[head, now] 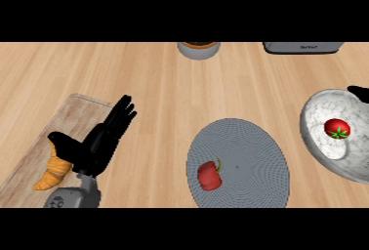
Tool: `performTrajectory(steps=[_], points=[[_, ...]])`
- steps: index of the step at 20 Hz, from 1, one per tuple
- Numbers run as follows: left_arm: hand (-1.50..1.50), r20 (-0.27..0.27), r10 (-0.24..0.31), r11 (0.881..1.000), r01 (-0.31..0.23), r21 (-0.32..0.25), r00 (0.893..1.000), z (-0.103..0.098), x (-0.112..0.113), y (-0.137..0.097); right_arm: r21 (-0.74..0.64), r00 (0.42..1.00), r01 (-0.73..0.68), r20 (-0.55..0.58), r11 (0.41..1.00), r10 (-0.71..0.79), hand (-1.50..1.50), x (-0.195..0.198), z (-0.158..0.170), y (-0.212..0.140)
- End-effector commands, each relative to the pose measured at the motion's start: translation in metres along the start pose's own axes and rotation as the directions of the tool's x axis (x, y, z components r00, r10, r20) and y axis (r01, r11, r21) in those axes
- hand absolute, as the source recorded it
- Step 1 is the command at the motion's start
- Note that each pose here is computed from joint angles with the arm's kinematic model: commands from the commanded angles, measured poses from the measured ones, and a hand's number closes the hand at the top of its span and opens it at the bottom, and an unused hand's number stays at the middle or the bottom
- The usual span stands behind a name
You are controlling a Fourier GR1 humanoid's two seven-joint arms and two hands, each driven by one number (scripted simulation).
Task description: Pick the tomato from the placemat and place it in the bowl
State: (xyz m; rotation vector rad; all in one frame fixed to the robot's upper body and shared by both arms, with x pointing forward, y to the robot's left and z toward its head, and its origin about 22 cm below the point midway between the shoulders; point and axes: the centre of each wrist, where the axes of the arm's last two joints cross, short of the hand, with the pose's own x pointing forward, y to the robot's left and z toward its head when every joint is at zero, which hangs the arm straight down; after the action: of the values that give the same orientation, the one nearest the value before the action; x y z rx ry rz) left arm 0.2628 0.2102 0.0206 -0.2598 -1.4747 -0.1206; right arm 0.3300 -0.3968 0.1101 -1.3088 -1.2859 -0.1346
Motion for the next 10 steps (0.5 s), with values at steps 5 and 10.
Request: performTrajectory(steps=[5,10], points=[[0.0,-0.017,0.016,0.999,-0.015,0.041,1.0,0.0,-0.004,0.008,-0.067,0.909,0.369,0.234,0.927,-0.345,-1.5,0.0,0.063,-0.038],[0.0,0.0,0.011,0.998,-0.011,0.054,1.0,0.008,-0.001,0.005,-0.059,0.848,0.477,0.291,0.877,-0.442,-1.5,-0.012,0.118,-0.088]])
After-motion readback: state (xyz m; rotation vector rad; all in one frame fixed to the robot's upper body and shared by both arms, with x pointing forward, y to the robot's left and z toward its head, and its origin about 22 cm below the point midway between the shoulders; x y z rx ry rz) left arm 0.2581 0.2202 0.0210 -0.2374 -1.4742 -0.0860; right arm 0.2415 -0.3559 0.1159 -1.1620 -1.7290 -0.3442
